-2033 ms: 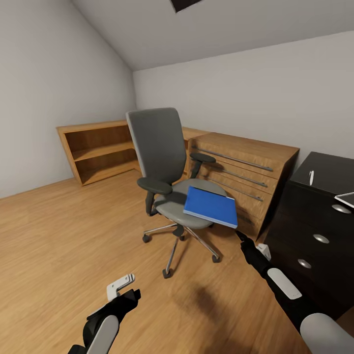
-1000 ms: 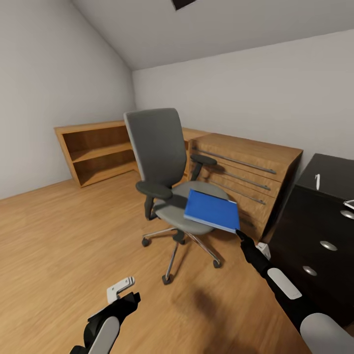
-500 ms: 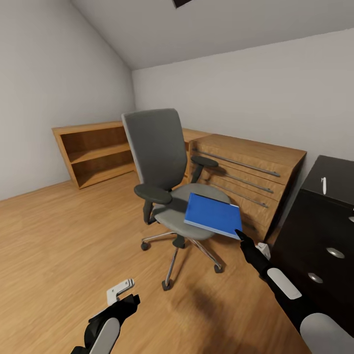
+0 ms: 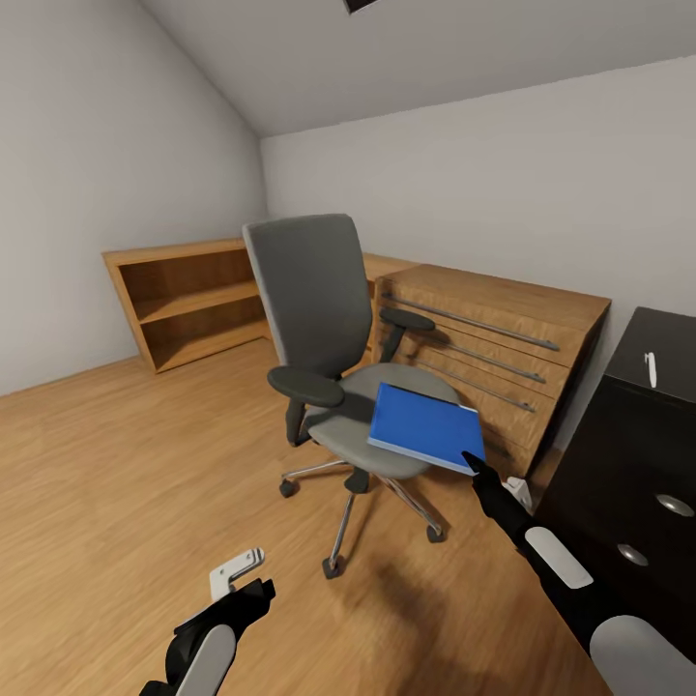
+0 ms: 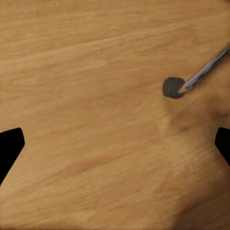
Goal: In the bedroom, organize the workspace by keeping the computer under the desk, ensuring the monitor is on the desk, placing the keyboard on the desk next to the monitor, placing the mouse on the desk next to the keyboard, moving the folder from the swivel chair onto the desk next to the mouse, stacking the notebook on top of the folder with the pen on top of the notebook, and positioning the swivel chair next to the desk.
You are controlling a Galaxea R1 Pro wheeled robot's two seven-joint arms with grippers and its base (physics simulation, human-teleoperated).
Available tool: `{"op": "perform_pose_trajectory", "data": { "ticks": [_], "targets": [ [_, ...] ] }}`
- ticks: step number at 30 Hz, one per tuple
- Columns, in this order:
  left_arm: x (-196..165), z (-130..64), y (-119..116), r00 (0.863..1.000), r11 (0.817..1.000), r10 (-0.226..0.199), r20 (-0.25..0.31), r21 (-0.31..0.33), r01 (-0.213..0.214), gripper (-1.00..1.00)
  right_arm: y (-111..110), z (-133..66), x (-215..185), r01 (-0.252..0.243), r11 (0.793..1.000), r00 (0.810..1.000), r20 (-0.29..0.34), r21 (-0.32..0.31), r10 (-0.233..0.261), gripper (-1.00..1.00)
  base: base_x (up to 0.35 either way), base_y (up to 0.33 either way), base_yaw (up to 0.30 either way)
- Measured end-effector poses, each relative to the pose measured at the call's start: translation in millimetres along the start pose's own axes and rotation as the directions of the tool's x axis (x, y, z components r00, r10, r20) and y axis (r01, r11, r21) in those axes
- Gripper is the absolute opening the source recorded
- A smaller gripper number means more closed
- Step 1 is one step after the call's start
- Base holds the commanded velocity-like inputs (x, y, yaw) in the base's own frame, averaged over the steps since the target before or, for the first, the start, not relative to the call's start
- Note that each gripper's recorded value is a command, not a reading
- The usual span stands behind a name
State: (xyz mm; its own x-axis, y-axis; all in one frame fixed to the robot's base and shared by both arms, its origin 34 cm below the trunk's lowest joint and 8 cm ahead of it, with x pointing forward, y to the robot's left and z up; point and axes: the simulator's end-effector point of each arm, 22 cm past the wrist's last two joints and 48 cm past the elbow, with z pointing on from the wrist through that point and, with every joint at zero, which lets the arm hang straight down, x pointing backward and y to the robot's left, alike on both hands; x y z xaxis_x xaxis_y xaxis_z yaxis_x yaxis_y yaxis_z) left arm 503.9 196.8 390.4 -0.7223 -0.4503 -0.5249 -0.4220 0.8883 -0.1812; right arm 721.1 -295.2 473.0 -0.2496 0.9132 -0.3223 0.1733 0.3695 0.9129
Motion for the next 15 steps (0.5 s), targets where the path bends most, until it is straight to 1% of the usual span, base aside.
{"op": "perform_pose_trajectory", "data": {
  "ticks": [10, 15],
  "targets": [
    [0.1, 0.2, 0.7, 1.000, 1.000, -0.004, -0.002, 0.000, 0.004, 1.00, 0.4, 0.0, 0.0, 0.001, 1.000, 1.000, 0.000, -0.002, -0.001, 1.00, 0.000, 0.000, 0.000],
    [0.2, 0.4, 0.7, 1.000, 1.000, -0.004, -0.003, 0.000, 0.004, 1.00, 4.1, 0.2, 0.2, 0.002, 1.000, 1.000, 0.000, -0.016, -0.002, 1.00, 0.000, 0.000, 0.000]
  ]
}}
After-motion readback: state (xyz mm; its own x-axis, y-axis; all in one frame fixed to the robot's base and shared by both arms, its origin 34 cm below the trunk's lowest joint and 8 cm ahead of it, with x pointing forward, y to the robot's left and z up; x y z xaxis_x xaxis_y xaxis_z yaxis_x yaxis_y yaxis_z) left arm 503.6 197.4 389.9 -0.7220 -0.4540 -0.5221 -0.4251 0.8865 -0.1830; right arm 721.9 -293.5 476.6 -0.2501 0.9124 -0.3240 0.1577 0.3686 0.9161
